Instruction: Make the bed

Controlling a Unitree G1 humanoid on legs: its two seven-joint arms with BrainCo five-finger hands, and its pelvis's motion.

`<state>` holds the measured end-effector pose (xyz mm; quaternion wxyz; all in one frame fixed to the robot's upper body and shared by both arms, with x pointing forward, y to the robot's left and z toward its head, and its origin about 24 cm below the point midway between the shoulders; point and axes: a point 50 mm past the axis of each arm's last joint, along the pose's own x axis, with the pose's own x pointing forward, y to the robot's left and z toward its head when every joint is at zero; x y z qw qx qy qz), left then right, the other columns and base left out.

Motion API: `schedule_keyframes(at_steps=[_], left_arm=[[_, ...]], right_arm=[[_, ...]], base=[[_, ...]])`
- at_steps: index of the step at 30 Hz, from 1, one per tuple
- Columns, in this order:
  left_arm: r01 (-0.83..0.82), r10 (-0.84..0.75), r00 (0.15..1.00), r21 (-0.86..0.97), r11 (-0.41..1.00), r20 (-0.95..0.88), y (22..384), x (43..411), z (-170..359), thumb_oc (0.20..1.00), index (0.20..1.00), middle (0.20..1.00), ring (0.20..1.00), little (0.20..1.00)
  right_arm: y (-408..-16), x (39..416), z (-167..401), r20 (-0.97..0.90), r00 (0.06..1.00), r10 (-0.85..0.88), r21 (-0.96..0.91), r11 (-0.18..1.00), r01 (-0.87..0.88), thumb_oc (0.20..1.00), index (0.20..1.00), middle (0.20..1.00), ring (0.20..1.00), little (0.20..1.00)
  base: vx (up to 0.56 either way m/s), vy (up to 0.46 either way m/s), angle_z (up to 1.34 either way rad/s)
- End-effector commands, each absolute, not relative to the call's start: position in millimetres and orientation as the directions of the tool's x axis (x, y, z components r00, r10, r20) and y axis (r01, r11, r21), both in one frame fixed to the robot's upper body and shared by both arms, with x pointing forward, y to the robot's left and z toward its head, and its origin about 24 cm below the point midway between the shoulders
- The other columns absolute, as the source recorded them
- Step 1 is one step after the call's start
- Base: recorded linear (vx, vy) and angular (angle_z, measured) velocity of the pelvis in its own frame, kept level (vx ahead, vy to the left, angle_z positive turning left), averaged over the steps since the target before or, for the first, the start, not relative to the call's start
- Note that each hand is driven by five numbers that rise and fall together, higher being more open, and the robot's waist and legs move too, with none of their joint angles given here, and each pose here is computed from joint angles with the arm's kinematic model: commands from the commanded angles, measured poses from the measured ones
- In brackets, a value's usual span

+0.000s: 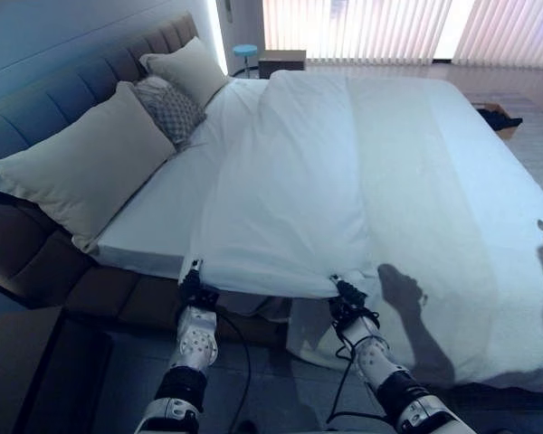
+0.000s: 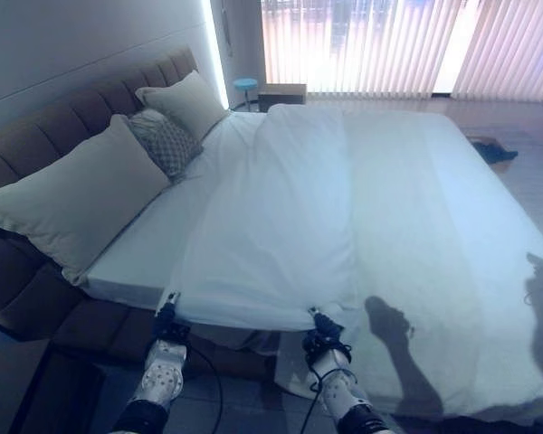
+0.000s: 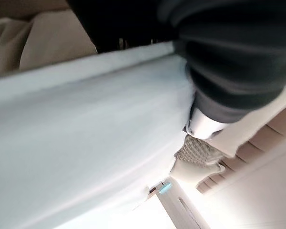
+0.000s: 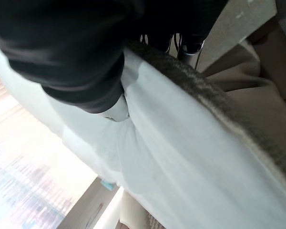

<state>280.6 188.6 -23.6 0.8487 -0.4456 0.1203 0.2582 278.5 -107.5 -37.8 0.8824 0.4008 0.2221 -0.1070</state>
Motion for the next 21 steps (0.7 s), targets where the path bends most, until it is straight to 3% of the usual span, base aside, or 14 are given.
schedule_keyframes(at_steps=[1,11,21], left_arm=[[-0.581,0.585,0.777,-0.622,0.525,-0.232,271.1,260.2,6.7,0.2,0.2,0.2,0.2,0.2],[-0.67,0.662,0.706,-0.539,0.51,-0.251,299.8,243.2,-0.7,0.2,0.2,0.2,0.2,0.2],[-0.753,0.693,0.642,-0.441,0.488,-0.329,310.4,234.3,-18.4,0.2,0.2,0.2,0.2,0.2]], right_arm=[[-129.2,281.7,-31.0,-0.43,0.898,-0.092,0.667,0.638,0.385,0.2,0.2,0.2,0.2,0.2],[-118.6,287.2,-30.4,-0.423,0.904,-0.068,0.637,0.687,0.349,0.2,0.2,0.2,0.2,0.2],[-121.5,286.7,-36.7,-0.448,0.891,-0.075,0.568,0.745,0.348,0.2,0.2,0.2,0.2,0.2]], base=[[-0.17,0.234,-0.38],[-0.07,0.103,-0.53],[-0.08,-0.008,0.13]])
